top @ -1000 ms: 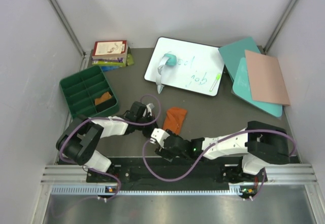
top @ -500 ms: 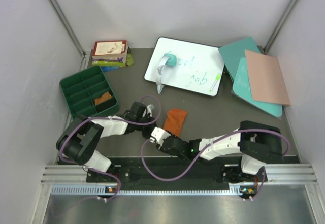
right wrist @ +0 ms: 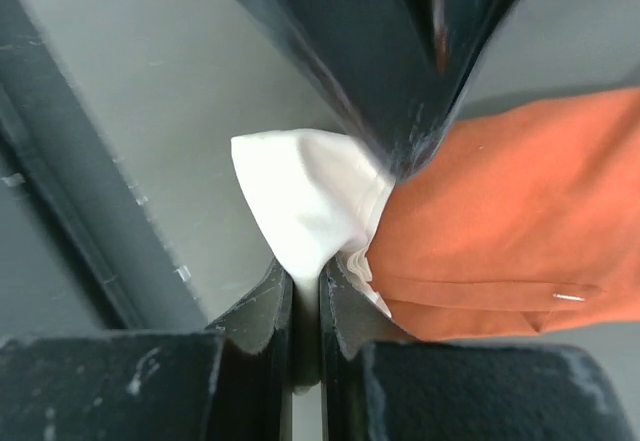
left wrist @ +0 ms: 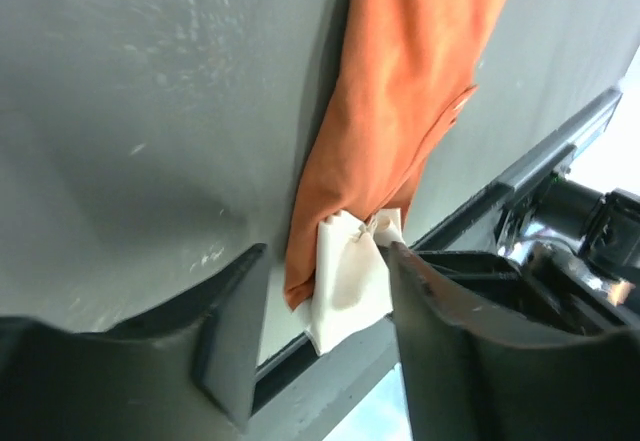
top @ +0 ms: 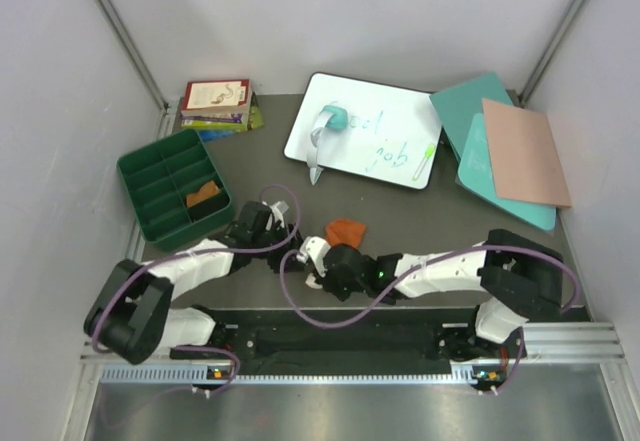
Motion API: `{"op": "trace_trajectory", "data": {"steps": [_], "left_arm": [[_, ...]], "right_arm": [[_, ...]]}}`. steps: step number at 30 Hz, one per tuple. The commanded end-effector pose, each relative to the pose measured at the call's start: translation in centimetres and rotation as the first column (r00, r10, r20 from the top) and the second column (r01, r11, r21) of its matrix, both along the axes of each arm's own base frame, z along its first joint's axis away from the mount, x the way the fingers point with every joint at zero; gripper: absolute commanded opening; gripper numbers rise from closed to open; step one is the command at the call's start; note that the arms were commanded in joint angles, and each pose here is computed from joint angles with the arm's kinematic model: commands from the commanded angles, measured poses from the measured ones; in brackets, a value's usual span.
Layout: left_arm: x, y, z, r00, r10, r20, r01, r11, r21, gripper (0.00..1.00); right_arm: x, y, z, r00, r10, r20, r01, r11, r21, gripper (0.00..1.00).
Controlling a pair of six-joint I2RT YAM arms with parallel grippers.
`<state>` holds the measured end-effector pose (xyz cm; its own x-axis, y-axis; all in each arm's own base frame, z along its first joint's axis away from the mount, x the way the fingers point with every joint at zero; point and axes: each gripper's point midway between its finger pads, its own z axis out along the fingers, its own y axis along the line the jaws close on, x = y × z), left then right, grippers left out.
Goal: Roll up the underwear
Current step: Roll the underwear to the center of the board.
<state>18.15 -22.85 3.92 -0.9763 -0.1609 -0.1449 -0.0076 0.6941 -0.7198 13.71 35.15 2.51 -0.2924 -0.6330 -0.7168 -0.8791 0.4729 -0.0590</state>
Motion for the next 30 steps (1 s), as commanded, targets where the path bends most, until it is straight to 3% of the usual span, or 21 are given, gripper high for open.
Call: {"op": "trace_trajectory", "data": {"steps": [1,4,9,14,21,30], "left_arm": [[1.1,1.7,1.4,0.991,0.077,0.113,-0.082,0.996,0.040,0.59],[1.6,2.1,2.9,0.975,0.095,0.200,-0.101,0.995,0.022,0.59],[1.6,1.7,4.9,0.935,0.058,0.349,-0.044,0.998,-0.045,0.59],[1.6,0.4,6.5,0.883,0.052,0.466,0.025,0.987,-0.157,0.59],[2.2,-0.1,6.6,0.842,0.074,0.535,0.039,0.980,-0.197,0.61],[2.1,-1.5,3.8,0.861,0.022,0.508,0.077,0.982,-0.173,0.59]], "right_arm": [[-1.9,1.0,2.9,0.945,0.078,-0.317,-0.037,0.990,0.134,0.00],[-2.0,1.7,4.1,0.886,0.131,-0.444,-0.032,0.974,0.223,0.00],[-0.4,1.5,4.1,0.763,0.148,-0.629,0.035,0.963,0.269,0.00],[1.5,0.9,4.1,0.695,0.140,-0.706,0.096,0.954,0.284,0.00],[3.6,-0.9,1.6,0.603,0.071,-0.794,0.189,0.955,0.229,0.00],[5.5,-2.0,-0.2,0.561,0.016,-0.828,0.245,0.952,0.185,0.00]]}}
